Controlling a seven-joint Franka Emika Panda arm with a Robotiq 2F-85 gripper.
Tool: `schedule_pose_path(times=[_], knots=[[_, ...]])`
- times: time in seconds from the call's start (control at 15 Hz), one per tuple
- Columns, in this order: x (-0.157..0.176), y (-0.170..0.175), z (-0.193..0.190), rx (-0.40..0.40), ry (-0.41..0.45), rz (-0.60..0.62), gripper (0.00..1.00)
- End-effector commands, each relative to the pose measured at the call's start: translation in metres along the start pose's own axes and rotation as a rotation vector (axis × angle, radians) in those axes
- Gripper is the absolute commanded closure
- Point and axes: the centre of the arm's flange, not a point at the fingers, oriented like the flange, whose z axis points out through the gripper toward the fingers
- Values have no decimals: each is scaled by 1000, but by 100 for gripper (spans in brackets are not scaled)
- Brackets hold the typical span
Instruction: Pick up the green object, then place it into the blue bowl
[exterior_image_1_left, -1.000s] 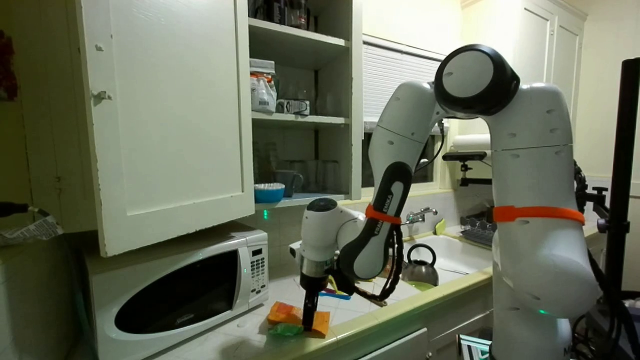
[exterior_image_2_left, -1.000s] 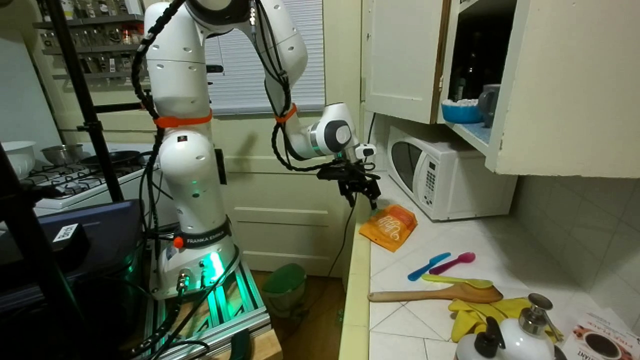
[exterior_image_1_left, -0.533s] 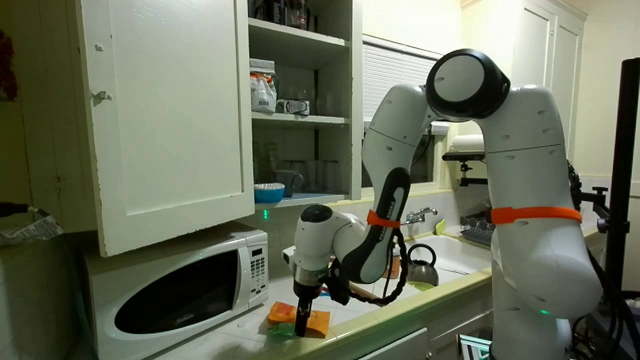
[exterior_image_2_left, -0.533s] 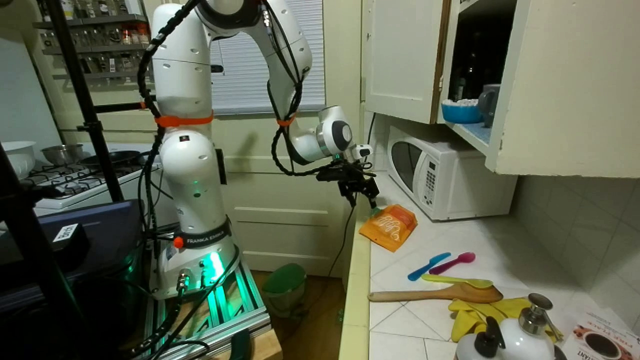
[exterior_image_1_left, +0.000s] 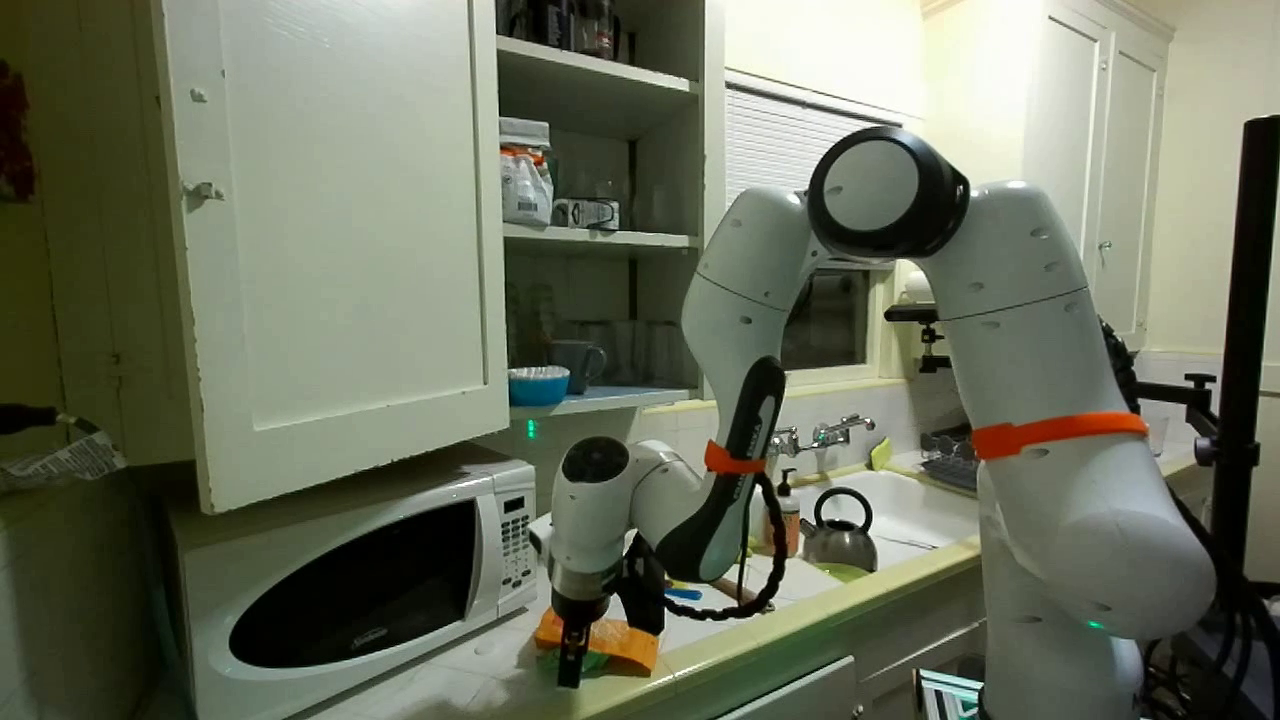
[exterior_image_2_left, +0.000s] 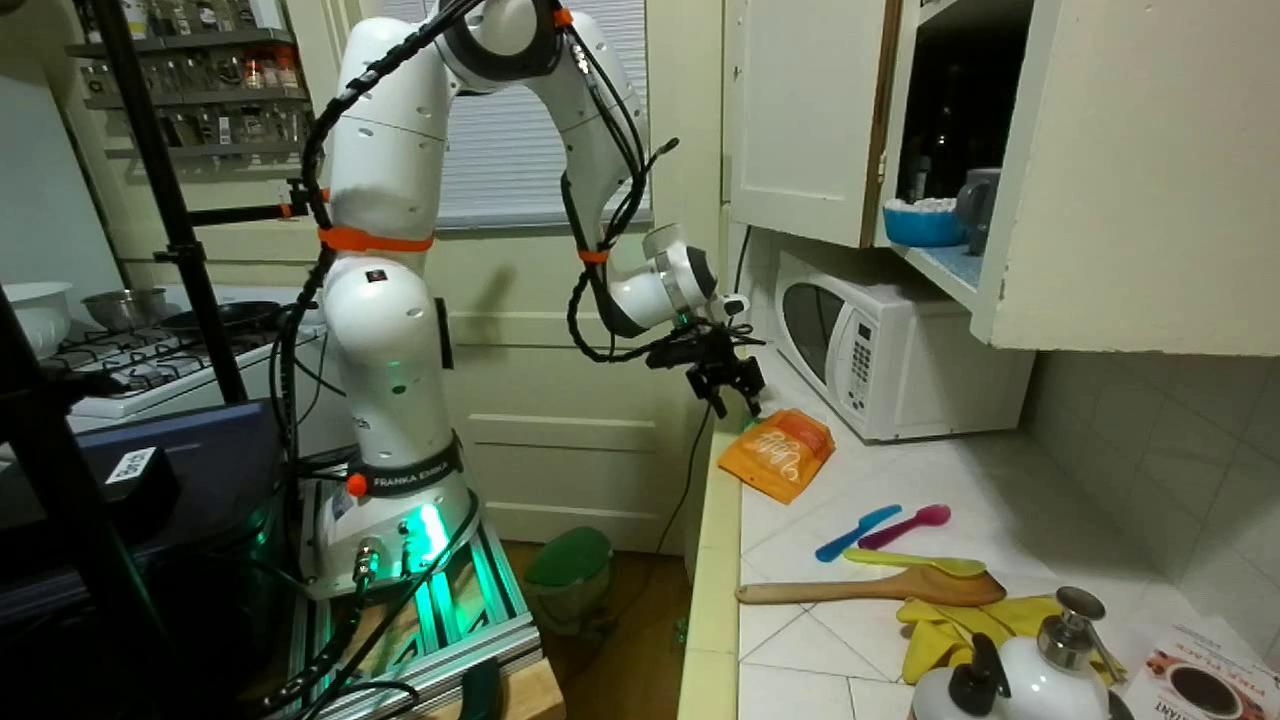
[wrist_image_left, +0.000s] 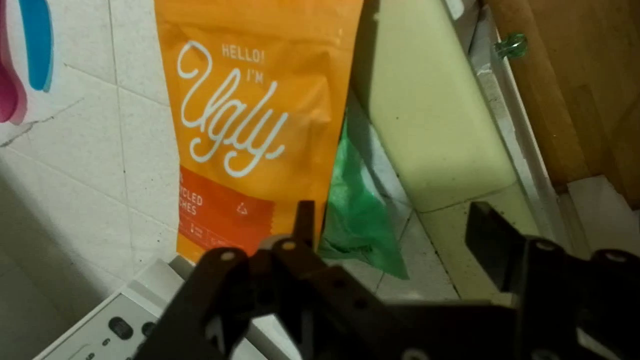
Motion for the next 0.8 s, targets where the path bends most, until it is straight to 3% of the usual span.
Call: schedule_pose_path(times=[0.0,0.2,0.33,0.53,0.6,0.67,0.73], knots=[[17,-16,20,-65,-6,-32,27],[27,-19,28,-87,-16,-45,45],[30,-19,32,-103,-26,-45,48],[32,-17,37,-116,-32,-44,61],[33,-16,38,-115,-32,-42,71],[33,-15,38,-118,-32,-40,90],[33,-14,39,-119,-31,-39,98]])
